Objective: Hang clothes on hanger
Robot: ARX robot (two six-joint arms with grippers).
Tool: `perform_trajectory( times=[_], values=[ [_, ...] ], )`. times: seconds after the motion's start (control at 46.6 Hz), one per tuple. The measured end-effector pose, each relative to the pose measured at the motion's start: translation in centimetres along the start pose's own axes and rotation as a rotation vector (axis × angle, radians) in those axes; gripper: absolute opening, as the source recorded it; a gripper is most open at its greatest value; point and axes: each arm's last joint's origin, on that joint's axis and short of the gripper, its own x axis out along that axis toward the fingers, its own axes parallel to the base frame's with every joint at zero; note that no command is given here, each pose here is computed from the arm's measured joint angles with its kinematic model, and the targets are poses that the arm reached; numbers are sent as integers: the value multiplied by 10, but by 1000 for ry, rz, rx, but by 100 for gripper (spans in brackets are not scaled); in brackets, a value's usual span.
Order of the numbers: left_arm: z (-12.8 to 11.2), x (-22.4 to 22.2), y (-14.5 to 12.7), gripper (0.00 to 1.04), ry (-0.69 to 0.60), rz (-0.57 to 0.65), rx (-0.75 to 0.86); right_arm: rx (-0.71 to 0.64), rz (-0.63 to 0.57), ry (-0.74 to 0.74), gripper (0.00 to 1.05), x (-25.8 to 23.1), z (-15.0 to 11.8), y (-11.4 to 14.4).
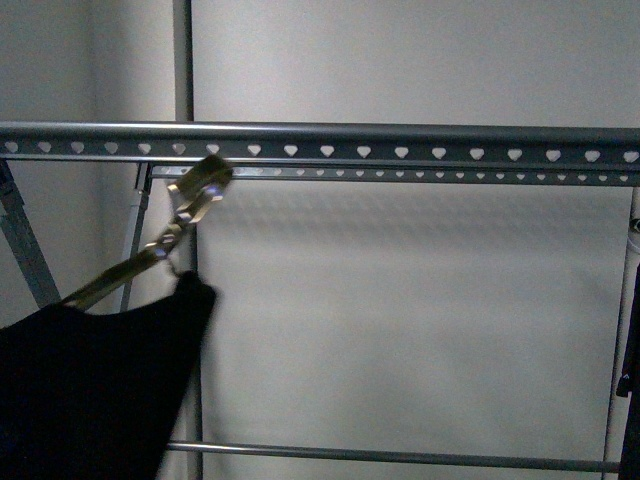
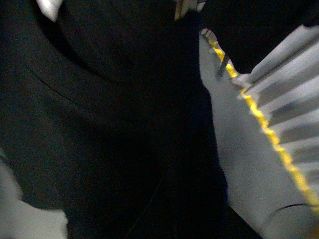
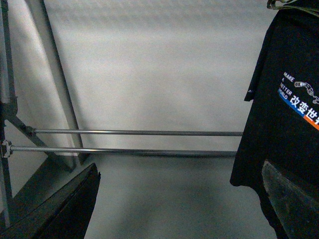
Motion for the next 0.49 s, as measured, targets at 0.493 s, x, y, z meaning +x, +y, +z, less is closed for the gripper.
perform_trajectory(
  times=[0.493],
  values=[
    [71, 33, -2, 4, -387, -90, 1684, 0, 0, 0, 97, 0, 0, 0]
  ],
)
